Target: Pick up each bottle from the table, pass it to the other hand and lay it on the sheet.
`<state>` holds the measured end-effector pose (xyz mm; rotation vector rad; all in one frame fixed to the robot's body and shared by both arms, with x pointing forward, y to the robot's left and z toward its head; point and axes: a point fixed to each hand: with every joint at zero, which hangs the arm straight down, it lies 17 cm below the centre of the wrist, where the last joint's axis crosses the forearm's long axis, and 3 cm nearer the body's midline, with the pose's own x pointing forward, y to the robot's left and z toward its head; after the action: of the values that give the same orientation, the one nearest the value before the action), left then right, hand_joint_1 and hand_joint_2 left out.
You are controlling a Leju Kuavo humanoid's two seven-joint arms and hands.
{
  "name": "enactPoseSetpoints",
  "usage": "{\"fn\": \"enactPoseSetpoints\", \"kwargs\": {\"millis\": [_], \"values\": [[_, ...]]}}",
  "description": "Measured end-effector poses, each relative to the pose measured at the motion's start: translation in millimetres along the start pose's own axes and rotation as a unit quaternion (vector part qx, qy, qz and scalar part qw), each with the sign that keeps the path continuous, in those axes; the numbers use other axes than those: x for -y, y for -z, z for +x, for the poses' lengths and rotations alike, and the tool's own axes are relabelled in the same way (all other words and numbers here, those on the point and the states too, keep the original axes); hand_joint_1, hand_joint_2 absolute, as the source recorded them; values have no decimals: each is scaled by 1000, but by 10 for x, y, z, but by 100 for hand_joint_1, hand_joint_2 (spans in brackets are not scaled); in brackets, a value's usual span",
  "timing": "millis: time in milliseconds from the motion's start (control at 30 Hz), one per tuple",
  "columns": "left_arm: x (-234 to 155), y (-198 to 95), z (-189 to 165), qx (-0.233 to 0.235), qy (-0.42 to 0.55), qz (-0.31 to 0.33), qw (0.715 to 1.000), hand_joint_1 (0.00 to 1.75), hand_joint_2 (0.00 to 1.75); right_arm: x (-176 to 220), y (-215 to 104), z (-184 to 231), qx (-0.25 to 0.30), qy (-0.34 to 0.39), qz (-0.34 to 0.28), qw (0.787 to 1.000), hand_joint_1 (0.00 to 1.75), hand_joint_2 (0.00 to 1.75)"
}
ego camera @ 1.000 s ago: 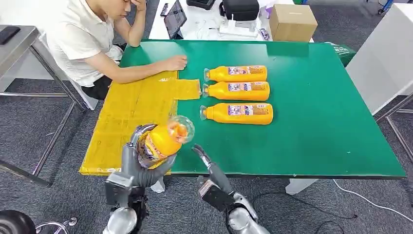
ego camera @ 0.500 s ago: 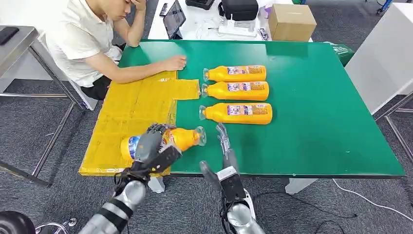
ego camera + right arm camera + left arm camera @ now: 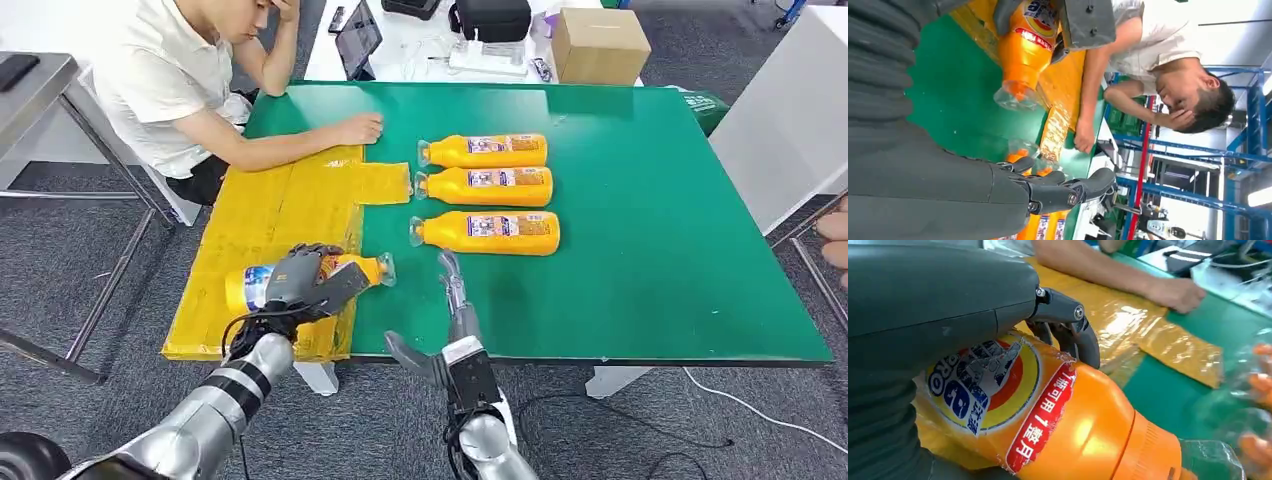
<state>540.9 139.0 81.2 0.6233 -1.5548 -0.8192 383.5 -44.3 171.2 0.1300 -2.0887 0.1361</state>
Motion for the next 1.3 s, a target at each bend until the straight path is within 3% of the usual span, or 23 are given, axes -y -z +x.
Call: {"fn": "enactPoseSetpoints", "kwargs": {"millis": [233, 267, 300, 333, 367, 800, 1067, 1300], "values": [[37, 27, -166, -21, 33, -15, 999, 175, 175, 4, -13, -44, -6, -1, -1, 1000, 0, 175], [41, 29, -178, -24, 35, -16, 999, 159, 175, 5, -13, -46, -6, -1, -1, 1000, 0, 175], [60, 26, -198, -27, 38, -22, 999, 45, 175, 5, -14, -48, -7, 0, -1, 1000, 0, 175], [76, 25, -210, -29, 41, -27, 998, 7, 175, 6, -16, -54, -8, 0, -1, 1000, 0, 175], [96, 25, -218, -31, 42, -34, 998, 0, 175, 7, -19, -61, -9, 0, -2, 1000, 0, 175], [230, -48, 157, 49, 26, -57, 997, 0, 175, 21, -53, -110, -15, -4, -2, 1000, 0, 175], [-223, -401, 904, 154, -23, 82, 984, 0, 175, 187, -138, -177, -25, -24, -27, 999, 0, 175], [-334, -693, 1271, 197, -45, 111, 973, 0, 175, 255, -160, -182, -26, -29, -34, 999, 0, 175]]}}
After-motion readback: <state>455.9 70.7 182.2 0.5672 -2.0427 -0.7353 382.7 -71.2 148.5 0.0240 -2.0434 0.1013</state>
